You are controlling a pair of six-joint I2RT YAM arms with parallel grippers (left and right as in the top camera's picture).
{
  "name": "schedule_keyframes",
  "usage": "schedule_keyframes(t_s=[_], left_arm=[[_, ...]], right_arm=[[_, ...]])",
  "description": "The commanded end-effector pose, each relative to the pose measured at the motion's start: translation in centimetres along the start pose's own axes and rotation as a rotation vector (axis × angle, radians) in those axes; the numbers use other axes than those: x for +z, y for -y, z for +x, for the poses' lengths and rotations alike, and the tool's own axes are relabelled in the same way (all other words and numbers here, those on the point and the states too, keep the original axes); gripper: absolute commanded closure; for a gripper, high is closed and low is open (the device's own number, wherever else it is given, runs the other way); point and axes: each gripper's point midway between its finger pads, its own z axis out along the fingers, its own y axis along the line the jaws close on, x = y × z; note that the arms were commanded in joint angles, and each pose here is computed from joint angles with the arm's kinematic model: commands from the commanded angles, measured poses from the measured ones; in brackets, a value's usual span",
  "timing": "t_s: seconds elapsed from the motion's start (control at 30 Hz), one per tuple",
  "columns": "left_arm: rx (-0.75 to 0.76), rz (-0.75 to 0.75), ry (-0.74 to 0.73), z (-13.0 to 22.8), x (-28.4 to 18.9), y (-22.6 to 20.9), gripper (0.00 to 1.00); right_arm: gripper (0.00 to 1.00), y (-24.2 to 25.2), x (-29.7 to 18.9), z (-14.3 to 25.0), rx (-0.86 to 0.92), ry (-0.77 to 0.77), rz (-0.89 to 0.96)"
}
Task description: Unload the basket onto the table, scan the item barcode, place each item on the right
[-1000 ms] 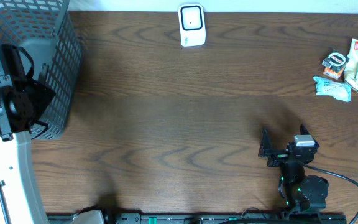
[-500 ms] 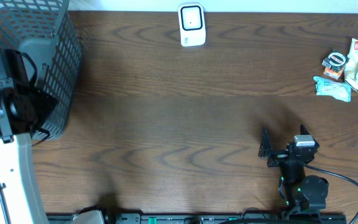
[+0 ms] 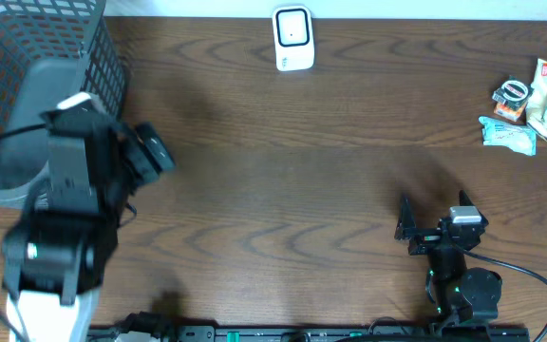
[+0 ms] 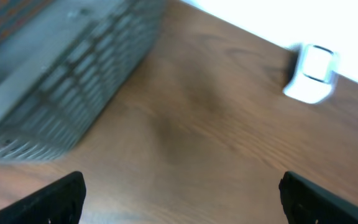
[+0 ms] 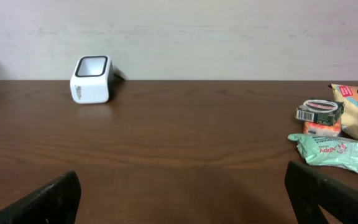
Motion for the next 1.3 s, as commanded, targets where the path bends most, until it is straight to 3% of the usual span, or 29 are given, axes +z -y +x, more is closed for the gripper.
schedule_keyframes(t_s=[0.0, 0.47, 0.8, 1.27], left_arm=[[0.181, 0.092, 0.031, 1.9, -1.7, 0.6, 0.02], [0.195, 0.237, 0.171, 11.6, -4.5, -4.0, 0.02], [0.192, 0.213, 0.111, 15.7, -1.7, -5.5, 0.02], [0.148, 0.319, 0.348, 14.4, 2.9, -3.3, 0.03]], right_arm=[[0.01, 0.4, 0.0, 0.1, -0.013, 0.000, 0.018], [0.01, 0.4, 0.0, 0.1, -0.013, 0.000, 0.018], [0.01, 0.4, 0.0, 0.1, -0.013, 0.000, 0.018], [0.01, 0.4, 0.0, 0.1, -0.013, 0.000, 0.018]])
